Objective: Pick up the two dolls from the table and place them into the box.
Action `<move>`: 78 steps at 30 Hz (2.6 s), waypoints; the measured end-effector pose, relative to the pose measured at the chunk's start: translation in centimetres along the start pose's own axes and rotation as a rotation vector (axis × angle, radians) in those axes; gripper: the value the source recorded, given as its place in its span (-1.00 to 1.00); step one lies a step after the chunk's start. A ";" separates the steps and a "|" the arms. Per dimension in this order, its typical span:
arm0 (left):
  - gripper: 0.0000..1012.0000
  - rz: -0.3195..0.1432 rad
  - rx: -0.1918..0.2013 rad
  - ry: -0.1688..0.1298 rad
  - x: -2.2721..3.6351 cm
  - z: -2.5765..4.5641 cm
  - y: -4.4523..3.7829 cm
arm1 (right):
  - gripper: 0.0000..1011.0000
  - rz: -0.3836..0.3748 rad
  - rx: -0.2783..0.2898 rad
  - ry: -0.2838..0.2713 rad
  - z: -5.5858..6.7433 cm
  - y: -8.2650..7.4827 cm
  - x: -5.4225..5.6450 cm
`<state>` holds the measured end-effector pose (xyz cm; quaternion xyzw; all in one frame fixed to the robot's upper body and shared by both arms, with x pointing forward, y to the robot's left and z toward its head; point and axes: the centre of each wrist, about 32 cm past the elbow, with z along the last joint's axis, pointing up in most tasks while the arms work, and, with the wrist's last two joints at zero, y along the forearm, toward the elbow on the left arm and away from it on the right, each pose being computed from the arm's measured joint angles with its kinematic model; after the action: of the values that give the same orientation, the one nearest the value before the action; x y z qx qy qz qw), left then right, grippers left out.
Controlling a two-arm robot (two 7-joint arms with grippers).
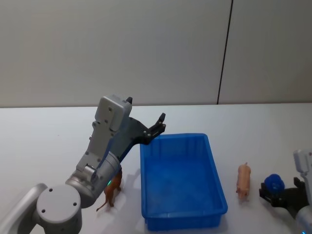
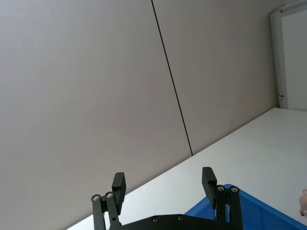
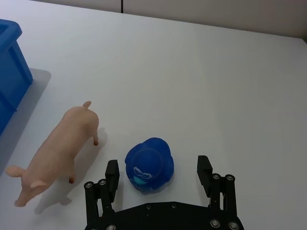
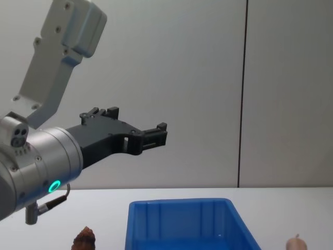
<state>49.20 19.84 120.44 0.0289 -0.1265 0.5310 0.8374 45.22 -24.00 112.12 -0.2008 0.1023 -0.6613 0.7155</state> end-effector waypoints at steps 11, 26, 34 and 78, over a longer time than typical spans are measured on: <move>0.99 0.000 0.000 0.000 0.00 0.00 0.00 | 0.78 -0.001 -0.012 0.002 -0.3 1.3 -0.5; 0.99 0.000 0.000 0.000 0.00 0.00 0.00 | 0.05 0.000 -0.016 0.004 -0.4 1.9 -0.7; 0.99 0.000 0.000 0.000 0.00 0.00 0.00 | -0.08 -0.001 -0.008 0.003 -0.3 1.9 -0.8; 0.99 0.000 0.000 0.000 0.00 0.00 0.00 | -0.60 0.359 0.275 0.094 11.9 -2.2 -4.2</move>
<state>49.20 19.84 120.44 0.0289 -0.1265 0.5310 0.8374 47.73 -18.17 123.27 -0.0489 0.0785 -0.5395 0.8369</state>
